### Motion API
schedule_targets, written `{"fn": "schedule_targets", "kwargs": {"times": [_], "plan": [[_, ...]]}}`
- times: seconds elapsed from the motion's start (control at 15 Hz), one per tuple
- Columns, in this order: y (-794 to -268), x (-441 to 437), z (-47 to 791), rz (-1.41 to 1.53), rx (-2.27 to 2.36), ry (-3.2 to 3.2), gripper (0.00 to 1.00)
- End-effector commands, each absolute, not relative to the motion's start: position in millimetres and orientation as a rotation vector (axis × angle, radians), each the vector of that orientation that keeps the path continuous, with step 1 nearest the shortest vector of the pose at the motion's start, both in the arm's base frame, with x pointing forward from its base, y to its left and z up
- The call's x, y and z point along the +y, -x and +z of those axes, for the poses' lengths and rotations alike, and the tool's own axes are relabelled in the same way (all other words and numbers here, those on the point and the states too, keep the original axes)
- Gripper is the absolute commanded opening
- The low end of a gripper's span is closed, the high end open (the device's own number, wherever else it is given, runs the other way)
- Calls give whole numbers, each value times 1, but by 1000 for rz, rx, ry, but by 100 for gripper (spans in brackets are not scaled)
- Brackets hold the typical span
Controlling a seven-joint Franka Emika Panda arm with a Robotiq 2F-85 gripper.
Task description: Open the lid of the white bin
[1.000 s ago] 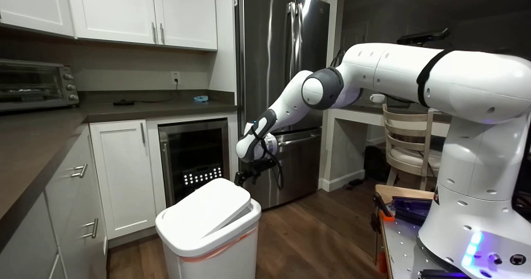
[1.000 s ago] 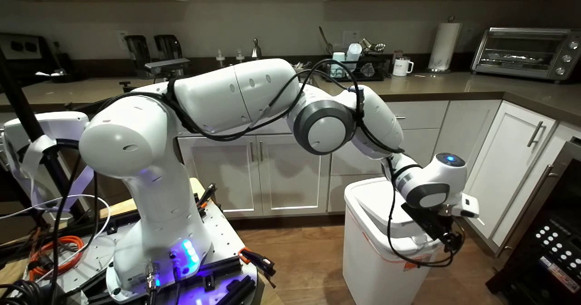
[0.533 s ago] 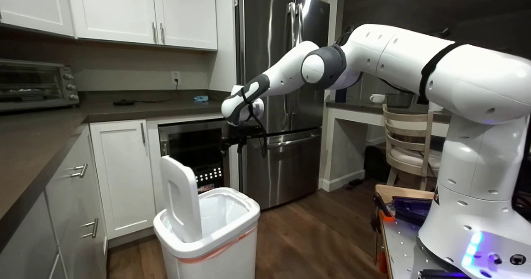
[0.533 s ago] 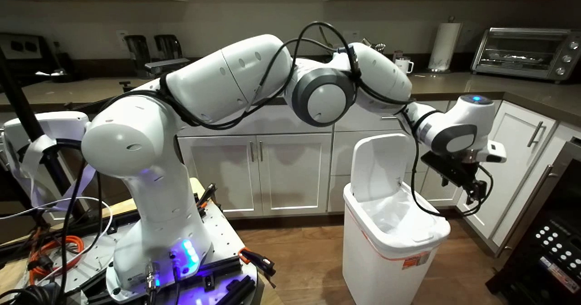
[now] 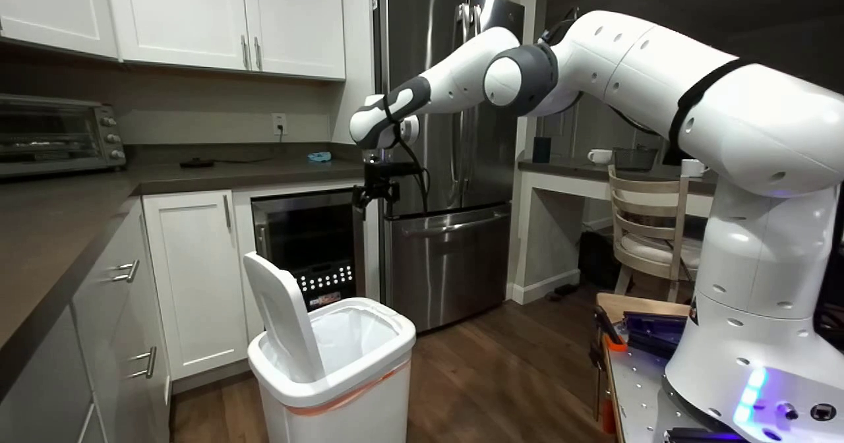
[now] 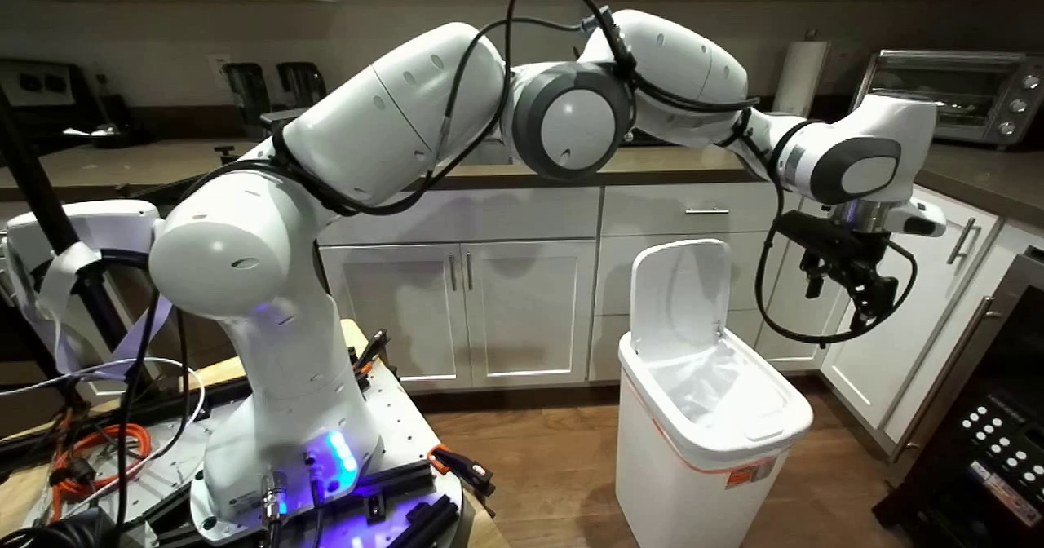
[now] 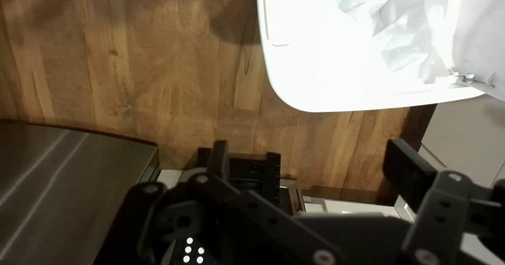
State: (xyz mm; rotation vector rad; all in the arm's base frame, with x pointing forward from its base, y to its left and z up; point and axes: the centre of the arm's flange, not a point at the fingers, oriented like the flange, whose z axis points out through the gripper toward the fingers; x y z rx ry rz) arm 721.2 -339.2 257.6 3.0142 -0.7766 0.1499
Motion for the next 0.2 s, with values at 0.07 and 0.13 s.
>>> {"fn": "schedule_targets", "kwargs": {"times": [0.07, 0.13], "plan": [[-719, -339, 266, 124, -795, -3014, 100], [-719, -339, 266, 124, -795, -3014, 100]]}}
